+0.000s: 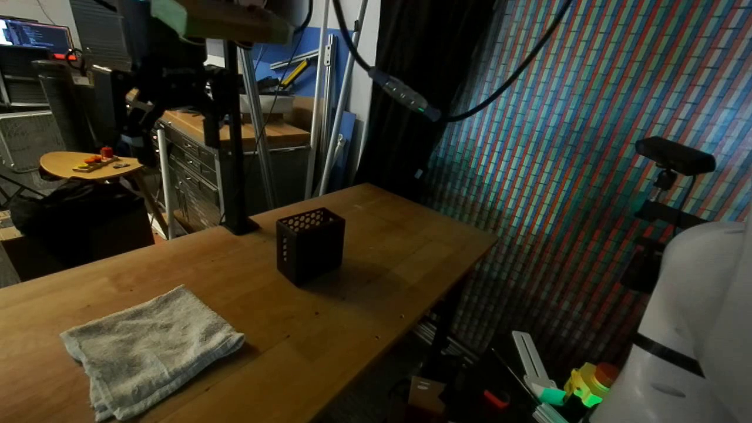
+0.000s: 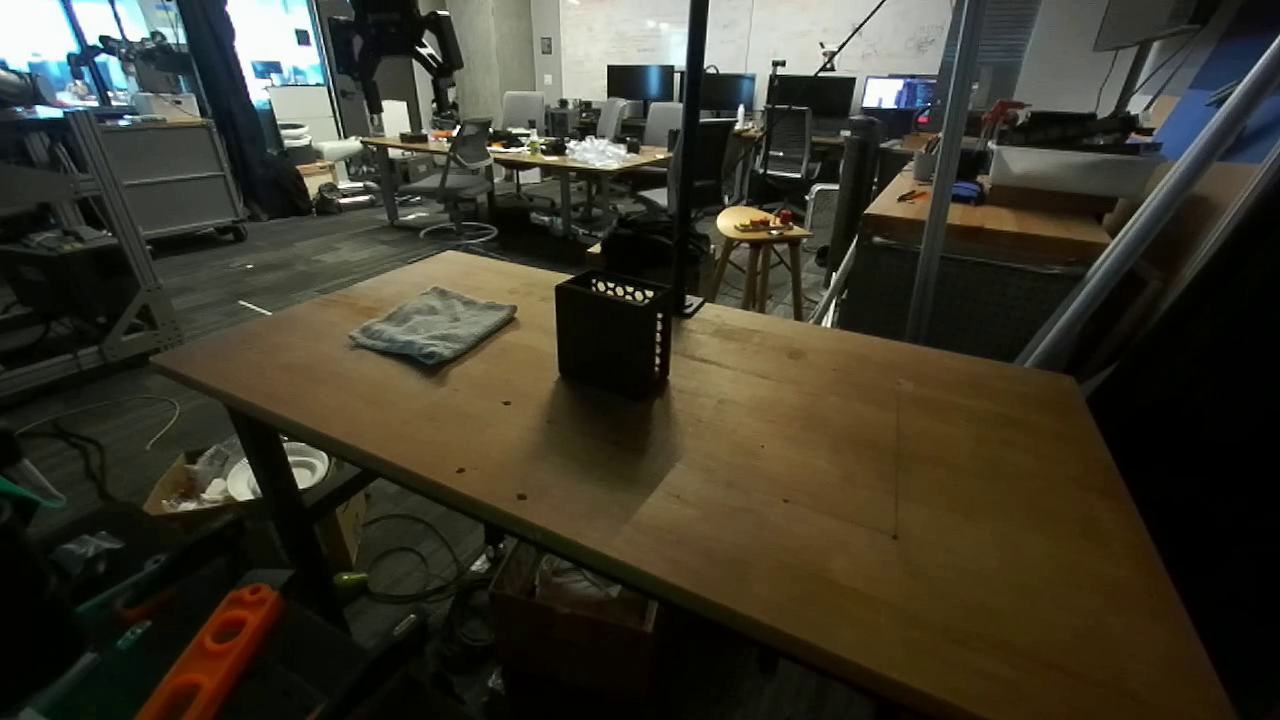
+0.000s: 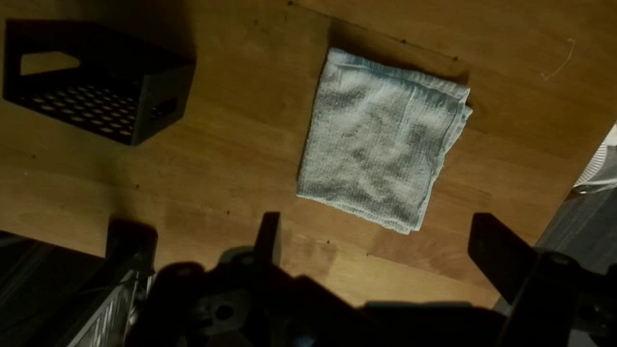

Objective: Pick up the cloth and put it in the box

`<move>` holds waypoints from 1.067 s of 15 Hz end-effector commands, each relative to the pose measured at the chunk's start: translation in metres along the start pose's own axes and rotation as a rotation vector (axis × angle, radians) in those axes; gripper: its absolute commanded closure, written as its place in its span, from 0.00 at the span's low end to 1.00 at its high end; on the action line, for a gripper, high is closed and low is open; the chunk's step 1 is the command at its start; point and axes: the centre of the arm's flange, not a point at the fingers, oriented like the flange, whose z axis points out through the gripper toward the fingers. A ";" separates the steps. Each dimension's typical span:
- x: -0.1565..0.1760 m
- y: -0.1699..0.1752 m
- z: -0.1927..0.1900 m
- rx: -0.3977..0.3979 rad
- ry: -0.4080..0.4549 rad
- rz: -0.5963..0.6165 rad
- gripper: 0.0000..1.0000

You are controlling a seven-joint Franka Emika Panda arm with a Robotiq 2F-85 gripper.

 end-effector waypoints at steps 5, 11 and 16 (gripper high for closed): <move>0.083 -0.028 0.034 -0.029 0.044 -0.037 0.00; 0.098 -0.025 0.095 -0.021 0.013 -0.056 0.00; 0.097 -0.028 0.150 -0.011 0.000 -0.079 0.00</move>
